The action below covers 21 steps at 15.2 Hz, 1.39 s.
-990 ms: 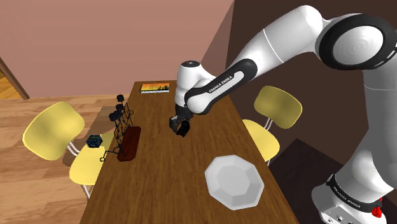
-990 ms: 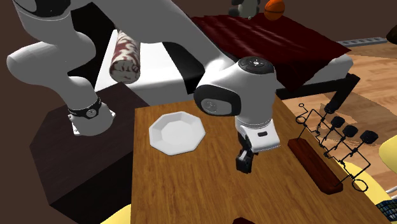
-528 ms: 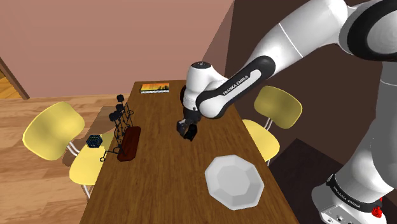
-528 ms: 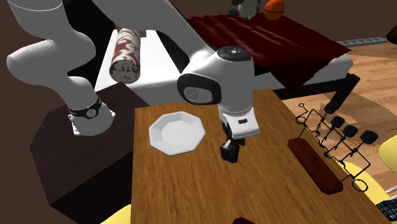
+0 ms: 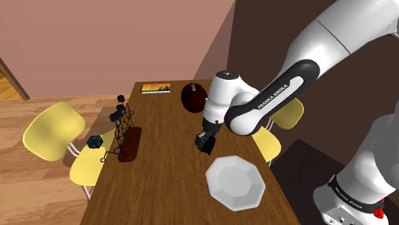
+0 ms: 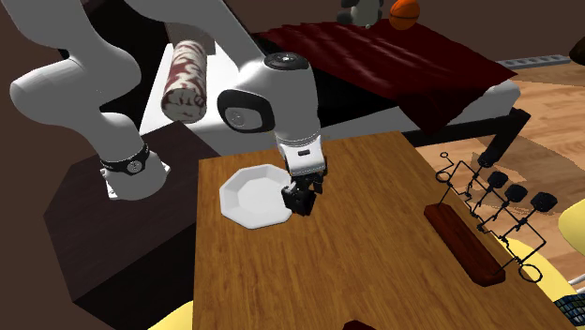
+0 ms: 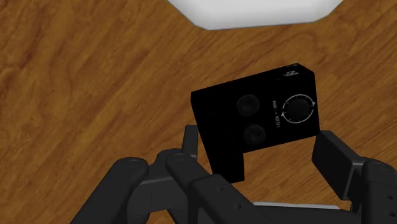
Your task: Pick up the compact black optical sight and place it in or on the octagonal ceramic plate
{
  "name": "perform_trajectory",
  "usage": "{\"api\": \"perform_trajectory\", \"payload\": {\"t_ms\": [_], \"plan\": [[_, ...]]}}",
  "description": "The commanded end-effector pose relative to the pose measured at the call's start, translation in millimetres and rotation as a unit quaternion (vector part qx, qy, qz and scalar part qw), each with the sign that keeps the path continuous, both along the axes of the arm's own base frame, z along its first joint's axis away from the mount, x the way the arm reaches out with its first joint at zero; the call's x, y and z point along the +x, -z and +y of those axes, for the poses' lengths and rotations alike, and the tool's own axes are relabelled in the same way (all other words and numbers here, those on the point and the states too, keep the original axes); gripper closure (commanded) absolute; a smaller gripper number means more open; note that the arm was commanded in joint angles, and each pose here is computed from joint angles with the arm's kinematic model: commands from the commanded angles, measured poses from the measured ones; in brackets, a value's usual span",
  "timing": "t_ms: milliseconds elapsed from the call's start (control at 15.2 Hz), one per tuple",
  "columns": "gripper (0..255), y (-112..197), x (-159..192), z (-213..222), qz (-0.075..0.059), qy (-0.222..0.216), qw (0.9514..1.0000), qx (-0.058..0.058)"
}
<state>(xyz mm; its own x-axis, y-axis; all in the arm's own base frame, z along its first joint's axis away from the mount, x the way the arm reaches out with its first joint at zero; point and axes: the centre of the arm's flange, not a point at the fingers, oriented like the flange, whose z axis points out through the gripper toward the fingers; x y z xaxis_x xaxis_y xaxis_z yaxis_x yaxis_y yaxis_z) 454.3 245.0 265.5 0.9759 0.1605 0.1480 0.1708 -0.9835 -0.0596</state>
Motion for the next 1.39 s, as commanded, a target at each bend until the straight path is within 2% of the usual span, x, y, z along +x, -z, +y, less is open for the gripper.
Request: {"api": "perform_trajectory", "payload": {"t_ms": [0, 528, 594, 1320], "plan": [[255, -0.6, -28.1, -3.0, 0.000, 0.000, 1.0000, 0.000], [255, 0.0, -132.8, -17.1, 0.000, 0.000, 1.0000, 0.000], [255, 0.2, -156.3, -20.3, 0.000, 0.000, 1.0000, 0.000], [255, 58.3, -156.3, -20.3, 0.000, 0.000, 1.0000, 0.000]]}}
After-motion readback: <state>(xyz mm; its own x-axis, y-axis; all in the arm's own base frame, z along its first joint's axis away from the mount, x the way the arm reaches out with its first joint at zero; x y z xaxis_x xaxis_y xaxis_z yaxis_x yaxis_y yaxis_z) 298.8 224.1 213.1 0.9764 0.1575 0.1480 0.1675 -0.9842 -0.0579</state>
